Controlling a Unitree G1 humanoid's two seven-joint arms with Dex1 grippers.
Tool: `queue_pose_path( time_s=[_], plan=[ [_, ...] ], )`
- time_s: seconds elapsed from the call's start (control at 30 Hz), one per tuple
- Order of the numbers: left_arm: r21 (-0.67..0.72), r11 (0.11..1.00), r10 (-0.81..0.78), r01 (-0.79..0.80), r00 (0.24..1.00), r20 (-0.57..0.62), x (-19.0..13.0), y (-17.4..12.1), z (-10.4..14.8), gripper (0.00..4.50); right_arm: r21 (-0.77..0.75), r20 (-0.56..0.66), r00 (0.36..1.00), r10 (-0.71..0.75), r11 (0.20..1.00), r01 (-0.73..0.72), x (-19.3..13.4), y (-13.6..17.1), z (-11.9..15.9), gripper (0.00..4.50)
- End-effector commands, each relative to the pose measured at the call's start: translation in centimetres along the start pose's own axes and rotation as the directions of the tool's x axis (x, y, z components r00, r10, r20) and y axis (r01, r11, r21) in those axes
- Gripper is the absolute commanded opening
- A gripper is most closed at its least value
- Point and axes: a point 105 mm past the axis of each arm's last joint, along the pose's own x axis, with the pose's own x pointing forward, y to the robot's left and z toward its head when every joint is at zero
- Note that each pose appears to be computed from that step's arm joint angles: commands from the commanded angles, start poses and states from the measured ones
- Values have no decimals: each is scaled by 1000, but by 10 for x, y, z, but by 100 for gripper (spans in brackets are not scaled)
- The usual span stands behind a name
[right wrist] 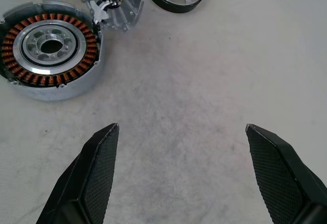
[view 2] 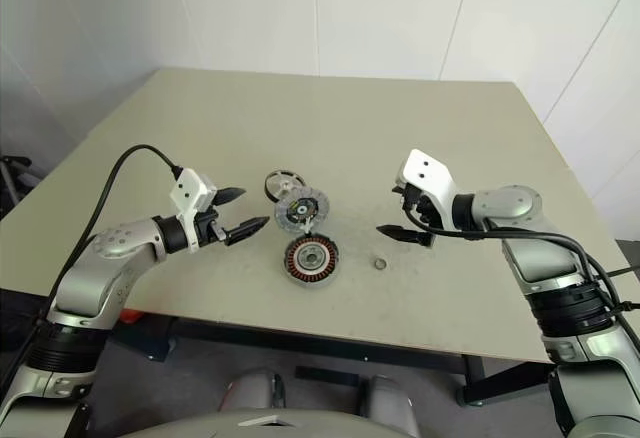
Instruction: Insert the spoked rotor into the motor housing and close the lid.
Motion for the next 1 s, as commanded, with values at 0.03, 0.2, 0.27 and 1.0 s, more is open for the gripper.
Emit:
queue_pose_path(
  time_s=[0.03, 0.2, 0.27, 1.0],
  plan=[
    [43, 999, 3, -4, 999, 36, -1, 0, 13, 450, -42, 24, 1000, -19, 999, 20, -2, -6, 7, 448],
    [44, 999, 3, -5, 999, 35, -1, 1, 13, 450, -46, 22, 999, -24, 999, 25, -2, -7, 1, 448],
    [45, 999, 3, -4, 999, 35, -1, 1, 13, 450, -47, 21, 999, -25, 999, 26, -1, -7, -1, 448],
    [61, 998, -17, 14, 999, 38, 14, 2, 14, 450, -705, -338, 882, 327, 533, -468, 25, 53, 43, 448]
  ],
)
